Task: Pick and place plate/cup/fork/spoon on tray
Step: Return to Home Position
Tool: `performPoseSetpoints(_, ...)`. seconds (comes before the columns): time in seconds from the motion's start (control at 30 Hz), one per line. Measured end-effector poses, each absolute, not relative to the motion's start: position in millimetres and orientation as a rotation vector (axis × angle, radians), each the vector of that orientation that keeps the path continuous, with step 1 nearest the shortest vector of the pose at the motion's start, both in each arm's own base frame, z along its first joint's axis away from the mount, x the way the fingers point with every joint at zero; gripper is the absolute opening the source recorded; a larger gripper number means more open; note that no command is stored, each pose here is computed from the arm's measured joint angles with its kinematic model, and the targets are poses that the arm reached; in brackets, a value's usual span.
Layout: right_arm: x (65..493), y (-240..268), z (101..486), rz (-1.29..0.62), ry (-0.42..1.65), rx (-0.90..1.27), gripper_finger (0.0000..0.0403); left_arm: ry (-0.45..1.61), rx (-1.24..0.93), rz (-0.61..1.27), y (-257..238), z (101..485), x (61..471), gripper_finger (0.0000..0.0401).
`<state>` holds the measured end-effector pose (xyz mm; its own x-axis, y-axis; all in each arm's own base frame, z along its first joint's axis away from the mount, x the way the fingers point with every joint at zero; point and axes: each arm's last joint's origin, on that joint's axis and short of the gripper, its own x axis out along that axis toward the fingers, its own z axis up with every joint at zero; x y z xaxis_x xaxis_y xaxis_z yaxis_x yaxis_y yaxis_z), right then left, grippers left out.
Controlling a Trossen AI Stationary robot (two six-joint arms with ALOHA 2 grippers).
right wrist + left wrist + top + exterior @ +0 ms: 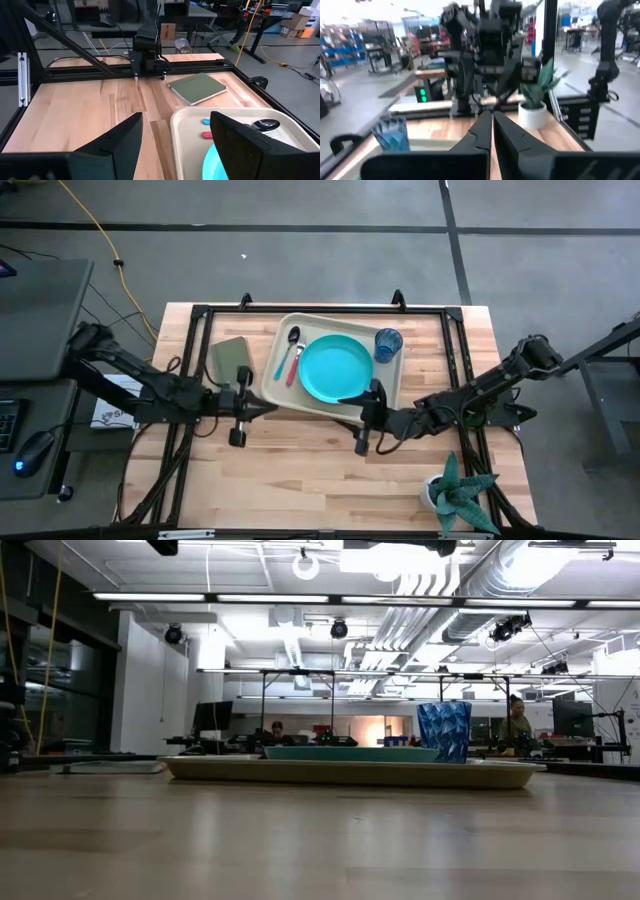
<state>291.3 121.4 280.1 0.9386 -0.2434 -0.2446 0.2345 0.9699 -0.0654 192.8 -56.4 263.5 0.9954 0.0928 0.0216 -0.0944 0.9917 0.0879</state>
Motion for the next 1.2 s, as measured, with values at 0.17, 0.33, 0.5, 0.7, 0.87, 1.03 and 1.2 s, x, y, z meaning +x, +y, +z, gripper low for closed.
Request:
performPoseSetpoints(0.17,293,117,280,-0.26,0.252,-0.015,0.0224,-0.02,0.09,0.054,-45,270,183,0.0)
performPoseSetpoints(0.33,293,116,280,-0.264,0.254,-0.016,0.0224,0.029,0.066,0.059,-35,269,176,0.0)
performPoseSetpoints(0.5,290,115,283,-0.265,0.25,0.005,0.0223,0.085,0.103,0.078,-29,266,169,0.0)
performPoseSetpoints(0.7,271,107,293,-0.287,0.306,0.061,0.0167,0.082,0.1,0.079,-23,237,145,0.0)
performPoseSetpoints(0.87,251,106,289,-0.344,0.416,0.057,0.0046,0.02,0.046,0.076,-18,204,121,0.0)
performPoseSetpoints(1.03,229,107,282,-0.44,0.498,0.062,0.0022,-0.026,0.0,0.046,-16,180,108,0.0)
performPoseSetpoints(1.2,200,106,278,-0.54,0.555,0.105,0.0004,-0.014,0.0,0.029,-15,169,103,0.0)
